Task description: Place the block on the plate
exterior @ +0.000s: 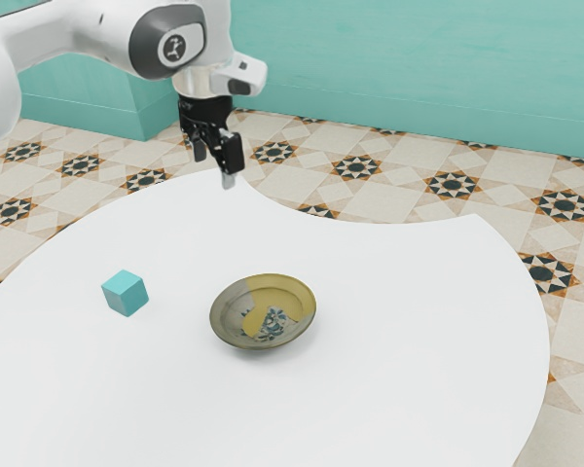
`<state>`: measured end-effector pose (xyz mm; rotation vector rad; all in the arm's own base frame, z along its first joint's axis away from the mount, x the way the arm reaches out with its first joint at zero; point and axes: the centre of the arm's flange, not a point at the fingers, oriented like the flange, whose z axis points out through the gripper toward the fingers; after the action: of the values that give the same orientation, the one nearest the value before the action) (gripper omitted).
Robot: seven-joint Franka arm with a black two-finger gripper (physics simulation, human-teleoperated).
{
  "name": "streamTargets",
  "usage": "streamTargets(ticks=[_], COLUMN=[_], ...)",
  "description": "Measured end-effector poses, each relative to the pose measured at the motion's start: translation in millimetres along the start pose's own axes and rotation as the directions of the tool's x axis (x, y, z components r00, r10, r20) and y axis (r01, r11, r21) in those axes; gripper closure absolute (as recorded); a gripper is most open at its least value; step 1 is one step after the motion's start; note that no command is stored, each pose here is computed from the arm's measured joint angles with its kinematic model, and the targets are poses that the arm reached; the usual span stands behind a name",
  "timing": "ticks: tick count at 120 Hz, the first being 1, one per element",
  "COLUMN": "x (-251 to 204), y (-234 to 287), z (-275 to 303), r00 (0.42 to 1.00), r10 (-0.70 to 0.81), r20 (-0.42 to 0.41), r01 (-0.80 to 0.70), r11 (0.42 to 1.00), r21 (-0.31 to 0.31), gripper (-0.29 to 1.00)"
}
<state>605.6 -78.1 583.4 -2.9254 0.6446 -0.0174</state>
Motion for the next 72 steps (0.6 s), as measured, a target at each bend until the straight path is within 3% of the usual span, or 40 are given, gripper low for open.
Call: streamTargets(ticks=[10, 34, 72], x=[2, -6, -70], y=[-3, -60, -124], z=[7, 79, 201], r00=[1.000, 0.992, 0.945], r10=[0.027, -0.003, -0.064], r20=[0.006, 0.126, 0.321], r01=[-0.027, 0.004, 0.108], r11=[1.000, 1.000, 0.987], r21=[0.002, -0.008, -0.122], gripper=[0.00, 0.00, 0.00])
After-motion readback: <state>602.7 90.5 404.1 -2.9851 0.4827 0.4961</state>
